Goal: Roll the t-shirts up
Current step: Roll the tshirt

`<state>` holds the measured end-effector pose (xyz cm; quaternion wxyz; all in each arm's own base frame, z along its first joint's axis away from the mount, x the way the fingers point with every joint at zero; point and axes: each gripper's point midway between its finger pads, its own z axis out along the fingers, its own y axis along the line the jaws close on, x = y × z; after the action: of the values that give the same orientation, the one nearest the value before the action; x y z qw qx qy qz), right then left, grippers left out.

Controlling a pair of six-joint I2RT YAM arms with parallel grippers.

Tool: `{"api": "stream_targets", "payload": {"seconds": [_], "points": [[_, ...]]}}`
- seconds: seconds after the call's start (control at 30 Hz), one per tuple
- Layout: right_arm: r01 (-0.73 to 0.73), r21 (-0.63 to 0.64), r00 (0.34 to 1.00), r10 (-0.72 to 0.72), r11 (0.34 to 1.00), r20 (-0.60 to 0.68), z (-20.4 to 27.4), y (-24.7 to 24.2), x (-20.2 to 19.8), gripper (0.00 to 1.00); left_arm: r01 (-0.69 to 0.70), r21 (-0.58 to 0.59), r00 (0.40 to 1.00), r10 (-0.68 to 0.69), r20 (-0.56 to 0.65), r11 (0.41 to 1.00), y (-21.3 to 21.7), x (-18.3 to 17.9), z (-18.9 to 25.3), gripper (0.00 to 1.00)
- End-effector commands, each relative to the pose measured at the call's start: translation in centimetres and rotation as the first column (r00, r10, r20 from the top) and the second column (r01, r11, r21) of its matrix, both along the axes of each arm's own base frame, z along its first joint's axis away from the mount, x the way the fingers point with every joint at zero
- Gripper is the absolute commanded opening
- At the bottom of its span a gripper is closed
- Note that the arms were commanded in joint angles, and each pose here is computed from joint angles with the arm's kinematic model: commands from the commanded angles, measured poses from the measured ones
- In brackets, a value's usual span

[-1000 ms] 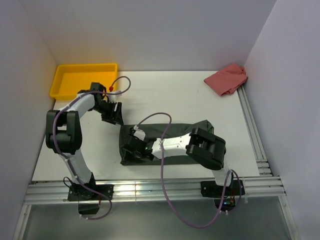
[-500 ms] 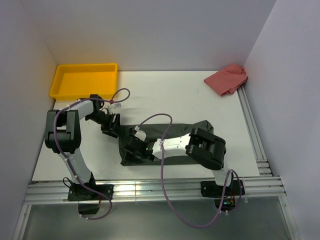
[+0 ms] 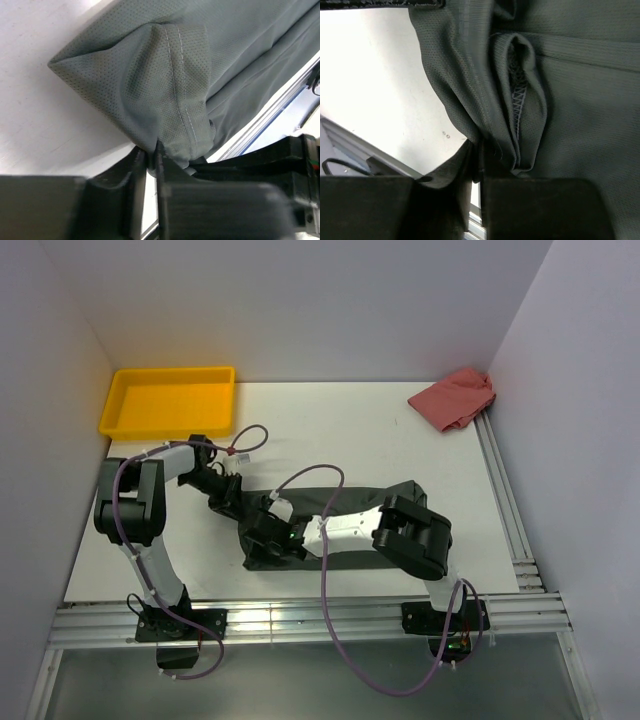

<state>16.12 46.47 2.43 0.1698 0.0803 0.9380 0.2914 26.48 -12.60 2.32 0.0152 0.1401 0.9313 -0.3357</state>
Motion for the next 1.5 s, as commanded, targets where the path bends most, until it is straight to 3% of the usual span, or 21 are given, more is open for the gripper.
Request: {"api": "stream_targets", "payload": {"seconds": [0.0,0.13,0.33,0.5,0.93,1.47], "points": [[0.030,-0.018,0.998,-0.029,0.999,0.060,2.3,-0.2,1.4,0.18,-0.013,0.003,0.999,0.013,0.032,1.000,-0.1,0.3,0.5,0.12],[0.047,-0.090,0.993,-0.037,0.995,0.113,3.9,-0.5,2.0,0.36,-0.017,0.014,0.999,0.016,0.041,1.000,0.1,0.3,1.0,0.04],[0.043,-0.155,0.983,-0.015,0.987,0.182,6.7,0.4,2.0,0.41,-0.022,0.023,0.999,0.021,0.044,0.999,0.1,0.3,1.1,0.02],[0.051,-0.220,0.979,-0.005,0.974,0.205,5.8,1.1,3.0,0.45,-0.025,0.023,0.998,0.024,0.051,0.999,0.0,0.5,1.6,0.01],[0.136,-0.370,0.963,-0.034,0.919,0.268,4.3,1.7,6.1,0.46,-0.023,0.054,0.998,0.019,0.068,0.998,-0.1,0.7,2.2,0.01],[0.136,-0.404,0.959,-0.018,0.904,0.283,3.3,1.9,6.6,0.46,-0.014,0.075,0.998,0.009,0.070,0.997,-0.3,0.5,2.1,0.01]]}}
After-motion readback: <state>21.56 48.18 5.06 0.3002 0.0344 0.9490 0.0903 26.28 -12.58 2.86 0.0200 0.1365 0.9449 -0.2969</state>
